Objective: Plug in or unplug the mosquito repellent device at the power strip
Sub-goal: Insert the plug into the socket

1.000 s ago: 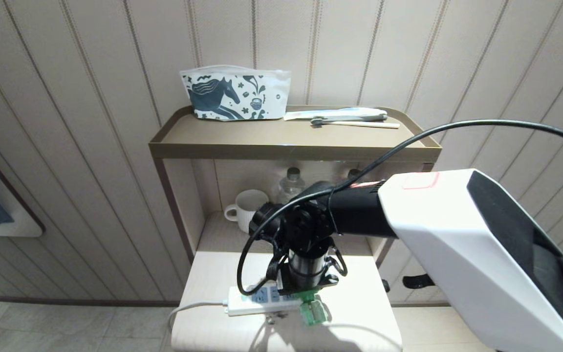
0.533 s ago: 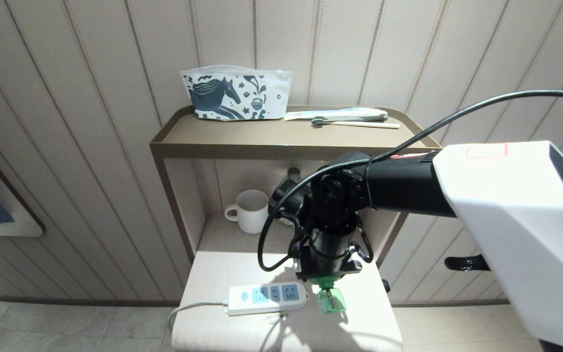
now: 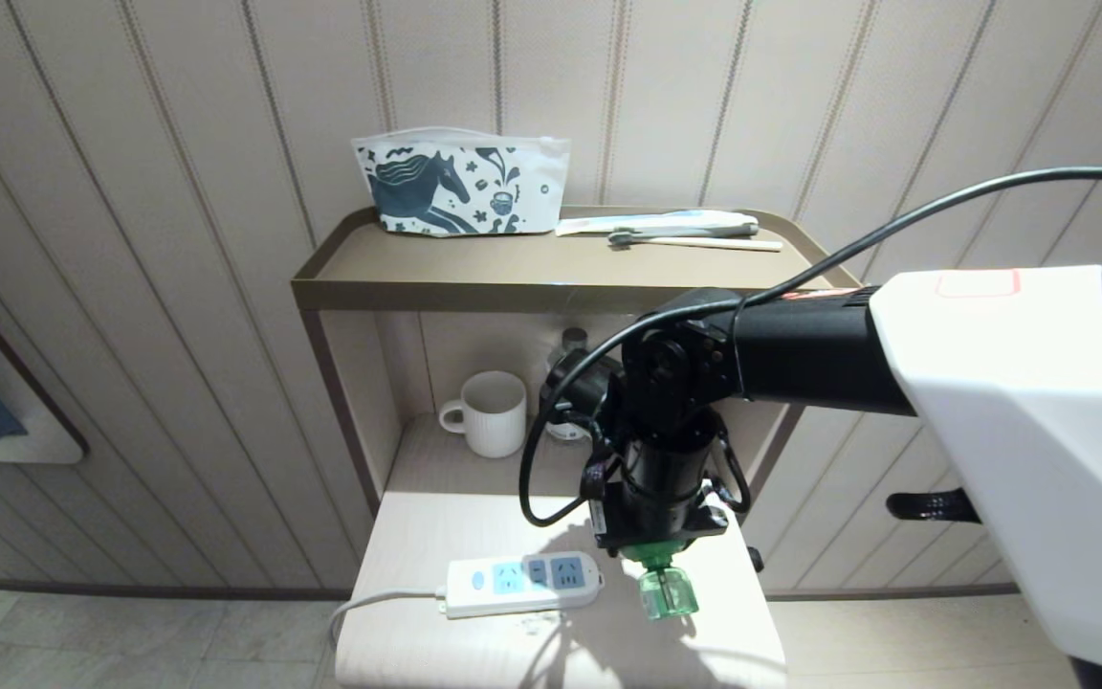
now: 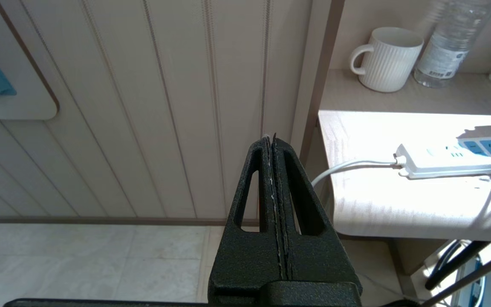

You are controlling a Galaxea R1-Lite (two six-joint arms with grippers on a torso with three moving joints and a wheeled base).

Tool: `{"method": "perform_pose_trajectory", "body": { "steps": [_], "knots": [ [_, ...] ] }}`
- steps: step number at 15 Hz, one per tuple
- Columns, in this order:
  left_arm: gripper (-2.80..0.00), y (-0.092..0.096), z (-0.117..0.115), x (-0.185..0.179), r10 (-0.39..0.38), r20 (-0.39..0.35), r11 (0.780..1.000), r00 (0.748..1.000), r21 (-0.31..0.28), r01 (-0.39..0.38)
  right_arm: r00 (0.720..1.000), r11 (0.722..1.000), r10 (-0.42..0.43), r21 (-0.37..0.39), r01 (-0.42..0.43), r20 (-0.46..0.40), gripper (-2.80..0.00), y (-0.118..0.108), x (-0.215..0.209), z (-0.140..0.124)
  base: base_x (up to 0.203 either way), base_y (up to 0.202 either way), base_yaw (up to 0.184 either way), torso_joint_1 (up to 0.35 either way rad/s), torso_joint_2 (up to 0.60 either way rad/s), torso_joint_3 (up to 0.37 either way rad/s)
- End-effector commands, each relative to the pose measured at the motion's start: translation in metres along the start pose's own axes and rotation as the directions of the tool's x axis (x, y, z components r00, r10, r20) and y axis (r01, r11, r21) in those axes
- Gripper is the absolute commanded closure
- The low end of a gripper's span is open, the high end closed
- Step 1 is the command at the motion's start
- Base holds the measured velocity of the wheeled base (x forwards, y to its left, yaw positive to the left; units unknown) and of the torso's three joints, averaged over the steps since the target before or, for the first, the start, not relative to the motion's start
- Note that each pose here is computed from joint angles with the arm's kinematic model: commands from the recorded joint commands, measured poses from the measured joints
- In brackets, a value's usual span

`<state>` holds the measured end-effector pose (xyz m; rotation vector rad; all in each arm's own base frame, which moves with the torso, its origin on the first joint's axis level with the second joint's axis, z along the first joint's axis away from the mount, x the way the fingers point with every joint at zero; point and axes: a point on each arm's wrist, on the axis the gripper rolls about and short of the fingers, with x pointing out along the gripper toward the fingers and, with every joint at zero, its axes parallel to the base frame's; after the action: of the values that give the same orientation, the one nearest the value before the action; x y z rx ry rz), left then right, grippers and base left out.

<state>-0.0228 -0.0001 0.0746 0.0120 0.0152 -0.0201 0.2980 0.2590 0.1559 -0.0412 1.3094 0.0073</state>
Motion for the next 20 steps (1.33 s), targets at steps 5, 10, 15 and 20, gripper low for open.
{"method": "perform_pose_trajectory", "body": {
  "steps": [5, 10, 15, 20],
  "knots": [
    [0.0, 0.0, 0.0, 0.0, 0.0, 0.001, 1.0, 1.0, 0.002, 0.0, 0.997, 0.997, 0.073, -0.034, -0.074, -0.031, 0.0, 0.014, -0.001, -0.008, 0.0, 0.0, 0.0, 0.0, 0.0, 0.0],
    [0.0, 0.0, 0.0, 0.0, 0.0, -0.003, 1.0, 1.0, 0.01, 0.0, 0.998, 0.999, 0.048, -0.021, -0.049, -0.032, 0.0, 0.002, -0.005, -0.003, 0.0, 0.0, 0.0, 0.0, 0.0, 0.0],
    [0.0, 0.0, -0.001, 0.0, -0.001, -0.01, 1.0, 1.0, 0.026, 0.001, 1.0, 1.0, 0.018, -0.012, -0.018, 0.013, 0.0, -0.004, -0.011, 0.0, 0.0, 0.0, 0.0, 0.0, 0.0, 0.0],
    [0.0, 0.0, -0.001, 0.0, -0.002, -0.011, 0.995, 1.0, 0.097, 0.003, 0.999, 1.0, 0.026, -0.006, -0.026, 0.026, 0.0, -0.004, -0.017, -0.002, 0.0, 0.0, 0.0, 0.0, 0.0, 0.0]
  ]
}}
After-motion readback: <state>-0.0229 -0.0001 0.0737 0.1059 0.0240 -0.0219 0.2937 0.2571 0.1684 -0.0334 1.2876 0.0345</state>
